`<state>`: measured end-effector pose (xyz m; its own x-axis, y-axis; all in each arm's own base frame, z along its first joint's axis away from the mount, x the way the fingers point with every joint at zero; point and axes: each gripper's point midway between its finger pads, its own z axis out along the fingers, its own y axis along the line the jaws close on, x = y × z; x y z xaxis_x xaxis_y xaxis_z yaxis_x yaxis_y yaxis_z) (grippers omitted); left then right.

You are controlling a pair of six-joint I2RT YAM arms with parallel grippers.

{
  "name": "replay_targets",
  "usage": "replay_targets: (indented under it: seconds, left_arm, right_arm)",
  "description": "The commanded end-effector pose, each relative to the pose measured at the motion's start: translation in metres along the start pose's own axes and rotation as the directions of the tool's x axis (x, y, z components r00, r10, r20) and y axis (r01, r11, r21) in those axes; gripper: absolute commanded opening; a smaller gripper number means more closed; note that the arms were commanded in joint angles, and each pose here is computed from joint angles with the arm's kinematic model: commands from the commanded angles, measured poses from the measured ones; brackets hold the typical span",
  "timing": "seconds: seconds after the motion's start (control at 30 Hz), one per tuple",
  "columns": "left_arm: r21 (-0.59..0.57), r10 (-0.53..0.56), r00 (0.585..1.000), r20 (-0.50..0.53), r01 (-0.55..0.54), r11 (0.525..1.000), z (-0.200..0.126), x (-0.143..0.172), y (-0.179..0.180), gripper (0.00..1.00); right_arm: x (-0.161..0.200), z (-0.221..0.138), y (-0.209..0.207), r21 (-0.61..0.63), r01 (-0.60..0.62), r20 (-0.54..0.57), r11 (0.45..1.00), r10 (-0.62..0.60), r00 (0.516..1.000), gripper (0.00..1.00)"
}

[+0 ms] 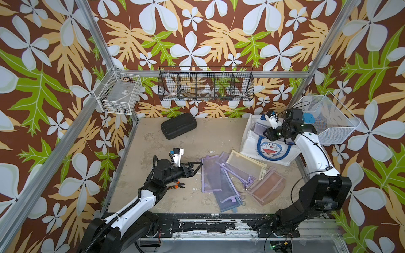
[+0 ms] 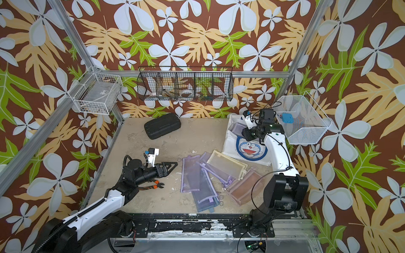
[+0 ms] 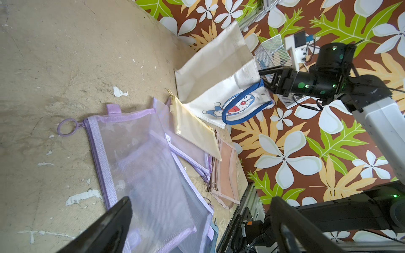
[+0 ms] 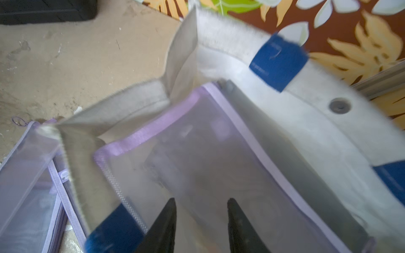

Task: Put the pencil pouch into the canvas bag
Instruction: Adjust the pencil case in the canvas bag.

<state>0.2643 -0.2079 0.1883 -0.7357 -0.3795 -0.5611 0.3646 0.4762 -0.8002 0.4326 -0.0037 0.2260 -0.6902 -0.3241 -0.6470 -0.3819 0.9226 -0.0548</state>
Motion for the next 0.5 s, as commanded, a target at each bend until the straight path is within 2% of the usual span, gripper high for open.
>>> replay_targets:
  seconds: [0.0,0.13,0.27,0.37,0.47]
  left_arm:
    - [-0.007,0.024,0.999,0.023,-0.024,1.000,-0.001,-0.007,-0.001,1.00]
    - [-0.030,0.045,0.998,0.043,-0.043,0.999,-0.004,-0.010,0.001,1.00]
    - [-0.036,0.044,0.998,0.042,-0.042,0.998,-0.003,-0.010,0.003,1.00]
    - [-0.042,0.040,0.999,0.037,-0.038,0.998,-0.002,-0.009,0.005,1.00]
    - [-0.048,0.033,0.999,0.029,-0.032,0.998,0.000,-0.008,0.007,1.00]
  right_arm:
    - [0.006,0.013,-0.006,-0.026,-0.044,-0.025,0.999,0.044,0.999,0.38]
    - [0.017,0.032,-0.022,-0.019,-0.083,-0.085,0.996,0.081,0.993,0.36]
    - [0.013,0.026,-0.040,0.031,-0.110,-0.055,0.993,0.111,0.992,0.36]
    - [-0.005,0.001,-0.043,0.081,-0.097,0.014,0.992,0.097,0.995,0.44]
    - [-0.030,-0.040,-0.038,0.142,-0.067,0.118,0.988,0.050,0.992,0.59]
